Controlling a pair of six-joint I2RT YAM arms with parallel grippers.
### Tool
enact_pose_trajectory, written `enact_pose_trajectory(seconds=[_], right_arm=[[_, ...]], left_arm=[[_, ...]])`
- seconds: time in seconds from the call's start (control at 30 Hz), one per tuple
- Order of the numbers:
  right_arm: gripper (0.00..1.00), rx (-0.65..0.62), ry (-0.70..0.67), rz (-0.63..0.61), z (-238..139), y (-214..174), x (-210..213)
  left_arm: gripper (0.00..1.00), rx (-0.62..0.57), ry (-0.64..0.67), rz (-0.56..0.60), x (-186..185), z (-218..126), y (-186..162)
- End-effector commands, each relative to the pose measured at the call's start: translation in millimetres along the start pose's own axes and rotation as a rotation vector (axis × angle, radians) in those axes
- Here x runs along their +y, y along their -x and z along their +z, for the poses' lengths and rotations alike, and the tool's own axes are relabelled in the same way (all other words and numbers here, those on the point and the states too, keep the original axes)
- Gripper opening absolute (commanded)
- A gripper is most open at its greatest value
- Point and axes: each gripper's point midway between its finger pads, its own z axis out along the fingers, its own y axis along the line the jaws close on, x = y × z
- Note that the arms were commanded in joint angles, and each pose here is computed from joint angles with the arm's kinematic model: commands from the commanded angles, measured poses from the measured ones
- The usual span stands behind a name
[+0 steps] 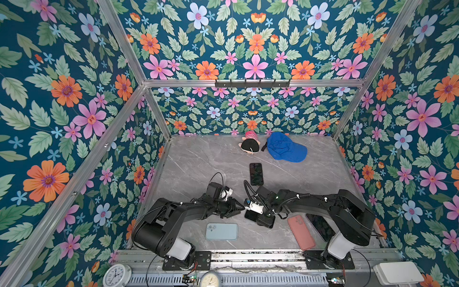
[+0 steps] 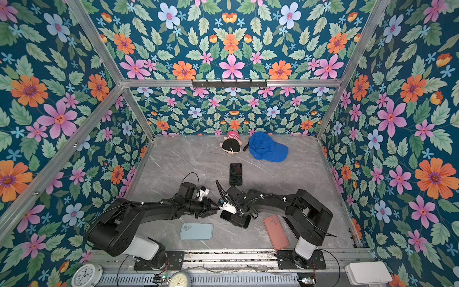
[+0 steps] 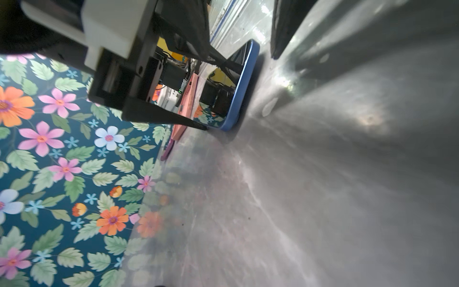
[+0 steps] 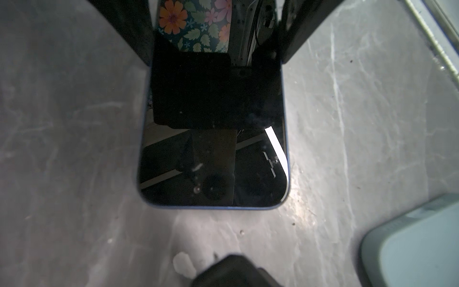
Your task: Put the phone into the phone case
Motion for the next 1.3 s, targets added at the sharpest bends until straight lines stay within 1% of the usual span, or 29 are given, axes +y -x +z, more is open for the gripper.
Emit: enact_pose_trajectory(seconds=[0.0, 0.1, 0.3, 0.5, 0.7, 0.87, 0.9, 1.1, 1.2, 1.27], right_arm=[[0.64, -0.039, 0.028, -0.009, -4, 7, -1], [0.64, -0.109, 0.028, -0.010, -14, 18, -6], [0.64, -0.143, 0.017, -0.008, -15, 24, -12], [0.64, -0.170, -0.003, -0.009, -16, 33, -18], [0.64, -0.200, -0.018, -0.003, -16, 41, -26], [0.64, -0.221, -0.031, -0.002, -19, 47, -30], [0.64, -0.193, -0.024, 0.002, -9, 43, -31], [0.66, -0.193, -0.034, 0.005, -7, 43, -34], [0.68, -0.190, -0.039, 0.007, -6, 43, -35], [0.69, -0.190, -0.042, 0.007, -6, 43, -35]], left_arm=[[0.42, -0.010, -0.119, 0.044, -25, 0, 6], [0.42, -0.010, -0.135, 0.031, -23, 1, 7], [0.42, -0.016, -0.187, 0.011, -26, 0, 11], [0.42, -0.021, -0.242, 0.031, -39, -2, 14], [0.39, -0.017, -0.266, 0.025, -39, -1, 13], [0.33, -0.017, -0.291, 0.018, -38, -1, 11], [0.31, -0.018, -0.296, 0.018, -39, -2, 10], [0.17, -0.021, -0.330, 0.018, -43, -3, 11], [0.13, -0.021, -0.330, 0.017, -42, -2, 11], [0.12, -0.021, -0.330, 0.017, -42, -2, 11]])
